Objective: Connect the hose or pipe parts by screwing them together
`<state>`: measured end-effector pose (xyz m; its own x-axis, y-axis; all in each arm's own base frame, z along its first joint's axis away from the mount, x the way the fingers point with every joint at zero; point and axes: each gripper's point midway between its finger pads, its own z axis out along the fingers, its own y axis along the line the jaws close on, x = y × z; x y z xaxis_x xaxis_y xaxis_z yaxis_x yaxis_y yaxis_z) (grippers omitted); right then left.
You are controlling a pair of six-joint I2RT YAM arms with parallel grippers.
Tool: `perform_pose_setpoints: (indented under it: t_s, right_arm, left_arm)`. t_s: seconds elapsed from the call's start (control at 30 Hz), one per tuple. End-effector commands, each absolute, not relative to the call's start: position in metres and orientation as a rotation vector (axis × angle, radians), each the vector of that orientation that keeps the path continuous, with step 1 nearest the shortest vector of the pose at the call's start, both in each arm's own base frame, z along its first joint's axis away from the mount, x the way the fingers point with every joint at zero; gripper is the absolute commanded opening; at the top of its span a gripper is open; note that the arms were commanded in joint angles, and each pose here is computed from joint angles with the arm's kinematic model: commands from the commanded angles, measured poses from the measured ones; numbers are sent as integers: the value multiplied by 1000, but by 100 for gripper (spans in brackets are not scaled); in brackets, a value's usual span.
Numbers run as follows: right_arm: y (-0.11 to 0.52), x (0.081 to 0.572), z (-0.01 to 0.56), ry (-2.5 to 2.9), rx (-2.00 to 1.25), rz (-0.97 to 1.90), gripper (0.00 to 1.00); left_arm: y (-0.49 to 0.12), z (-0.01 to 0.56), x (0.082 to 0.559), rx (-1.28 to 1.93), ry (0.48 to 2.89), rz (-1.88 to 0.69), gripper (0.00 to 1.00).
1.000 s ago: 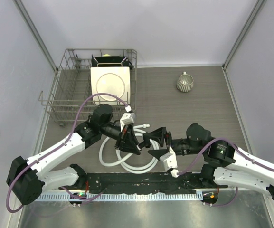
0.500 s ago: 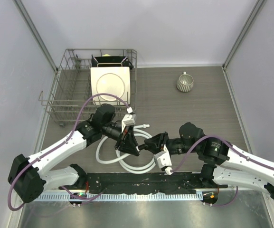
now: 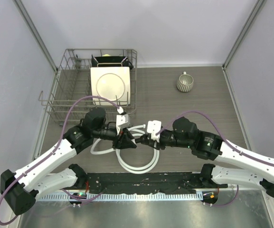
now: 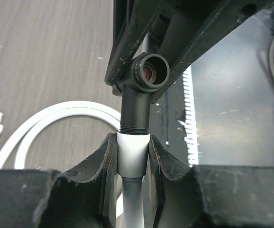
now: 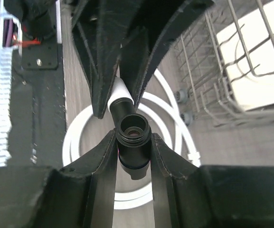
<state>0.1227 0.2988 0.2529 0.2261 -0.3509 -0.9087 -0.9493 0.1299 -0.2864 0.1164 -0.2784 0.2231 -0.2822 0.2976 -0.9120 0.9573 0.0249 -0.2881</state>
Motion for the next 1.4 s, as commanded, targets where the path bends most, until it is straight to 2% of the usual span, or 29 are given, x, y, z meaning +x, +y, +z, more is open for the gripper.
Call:
perform_pose_setpoints:
  t_s: [0.0,0.17,0.4,0.5,0.53,0.57,0.6,0.63,0.7,0.73,0.8,0.87,1.0,1.13,1.37]
  right_arm:
    - [328,118,311,1515,-1029,1037,1]
    - [341,115,320,1683,-813,1243,1]
    - [330,134,336,1912,-298,1521,1]
    - [323,141,334,1990,-30,1692,12]
    - [320,139,333,1995,15,1731,23]
    - [320,137,342,1967,25,1775,27]
    - [318,137,345,1945,-5,1767,30]
    - [314,134,354,1918,-47,1753,42]
    - [307,132,353,1892,-182,1634,59]
    - [300,129,357,1893,-227,1591,75]
    - [291,125,357,1801,-443,1455,87]
    - [276,120,355,1700,-607,1330,89]
    - [251,129,349,1224,-1009,874,91]
    - [249,102,327,741,-1350,640,91]
    - [252,106,331,604,-1500,484,90]
  left_arm:
    - [-279,251,164,1174,1497,-997,0]
    - [-278,249,164,1204,1458,-905,0]
    - [-279,244,166,1228,1461,-836,0]
    - [-279,241,166,1235,1473,-819,0]
    - [-279,241,164,1235,1474,-830,0]
    - [-280,241,162,1234,1476,-854,0]
    - [-282,243,158,1238,1467,-878,0]
    - [-284,244,153,1253,1452,-917,0]
    - [-286,245,144,1267,1459,-969,0]
    - [-288,246,138,1288,1450,-1006,0]
    - [-288,249,133,1285,1457,-1044,0]
    - [-289,251,125,1292,1447,-1093,0]
    - [-293,259,111,1303,1407,-1206,0]
    - [-297,265,99,1309,1425,-1327,0]
    - [-299,278,91,1310,1406,-1424,0]
